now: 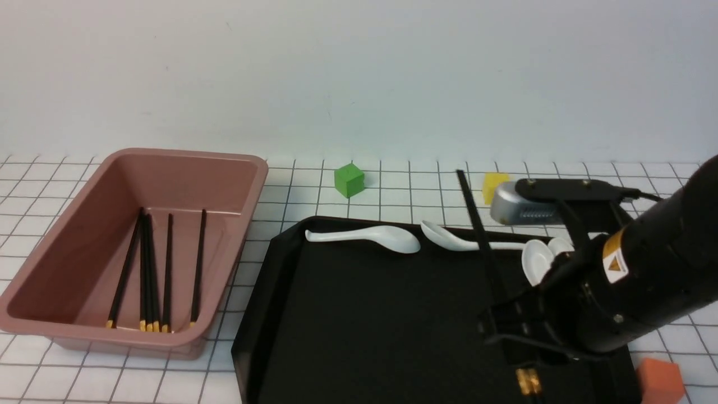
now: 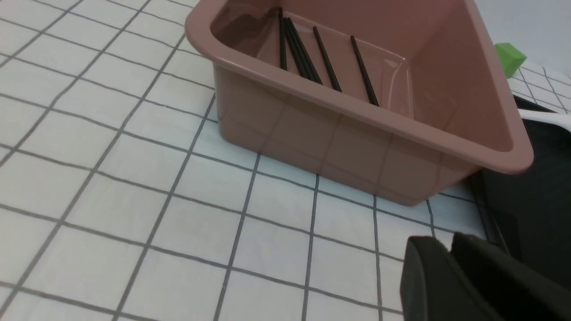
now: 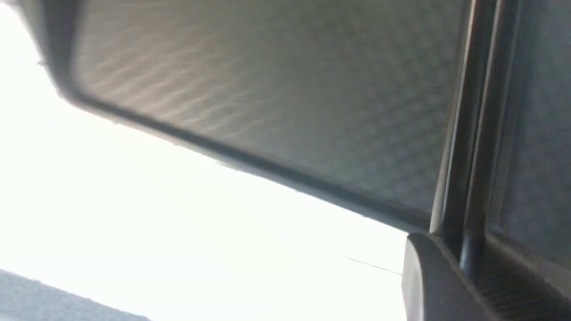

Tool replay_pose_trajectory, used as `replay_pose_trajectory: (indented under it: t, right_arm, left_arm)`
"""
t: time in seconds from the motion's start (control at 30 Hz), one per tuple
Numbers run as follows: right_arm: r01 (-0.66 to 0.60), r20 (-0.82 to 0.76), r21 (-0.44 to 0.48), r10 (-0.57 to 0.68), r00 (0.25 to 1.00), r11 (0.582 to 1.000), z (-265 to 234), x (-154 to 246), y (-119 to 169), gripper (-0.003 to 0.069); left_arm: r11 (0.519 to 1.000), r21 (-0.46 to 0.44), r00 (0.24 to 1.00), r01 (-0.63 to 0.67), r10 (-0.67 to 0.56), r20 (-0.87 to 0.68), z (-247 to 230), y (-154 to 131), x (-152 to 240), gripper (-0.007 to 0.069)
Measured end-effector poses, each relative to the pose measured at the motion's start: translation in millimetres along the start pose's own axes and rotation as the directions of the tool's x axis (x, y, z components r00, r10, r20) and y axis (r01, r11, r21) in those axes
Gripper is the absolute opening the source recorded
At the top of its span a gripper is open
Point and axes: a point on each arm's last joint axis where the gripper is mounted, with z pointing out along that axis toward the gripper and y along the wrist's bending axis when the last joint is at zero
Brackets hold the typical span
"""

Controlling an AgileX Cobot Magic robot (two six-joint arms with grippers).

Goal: On white black tablecloth take chopsticks from black tray and put them in box.

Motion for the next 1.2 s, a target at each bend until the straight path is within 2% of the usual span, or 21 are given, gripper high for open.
replay_pose_trajectory:
  t: [0.03,0.07,0.1,0.17,0.27,0.47,0.7,0.8,1.0,1.2]
  right_arm:
    - [0.036,0.043,-0.057,-0.034,0.999,0.998,-1,3,14,0.0141]
    - [0.04,0.041,-0.06,-0.038,0.998,0.997,-1,4,16,0.0141]
    - [0.079,0.107,-0.122,-0.066,0.992,0.989,0,4,31,0.0141]
    - [0.107,0.186,-0.185,-0.072,0.98,0.977,1,1,45,0.0141]
    - [0.14,0.272,-0.247,-0.071,0.96,0.959,3,-12,67,0.0141]
    - [0.164,0.316,-0.278,-0.071,0.946,0.947,18,-51,104,0.0141]
    - [0.217,0.306,-0.315,-0.118,0.945,0.924,92,-81,173,0.0141]
    - [0.219,0.325,-0.345,-0.103,0.94,0.913,123,-89,193,0.0141]
    - [0.212,0.366,-0.377,-0.066,0.928,0.902,173,-102,210,0.0142]
    - [0.21,0.319,-0.342,-0.097,0.943,0.916,196,-98,207,0.022]
  left_arm:
    - [1.0,0.0,1.0,0.0,0.0,0.0,0,0,0,0.0082]
    - [1.0,0.0,1.0,0.0,0.0,0.0,0,0,0,0.0082]
    - [1.0,0.0,1.0,0.0,0.0,0.0,0,0,0,0.0082]
    - [1.0,0.0,1.0,0.0,0.0,0.0,0,0,0,0.0082]
    - [1.0,0.0,1.0,0.0,0.0,0.0,0,0,0,0.0082]
    - [1.0,0.0,1.0,0.0,0.0,0.0,0,0,0,0.0082]
    - [1.0,0.0,1.0,0.0,0.0,0.0,0,0,0,0.0082]
    - [1.0,0.0,1.0,0.0,0.0,0.0,0,0,0,0.0082]
    - [1.0,0.0,1.0,0.0,0.0,0.0,0,0,0,0.0082]
    - [1.0,0.0,1.0,0.0,0.0,0.0,0,0,0,0.0082]
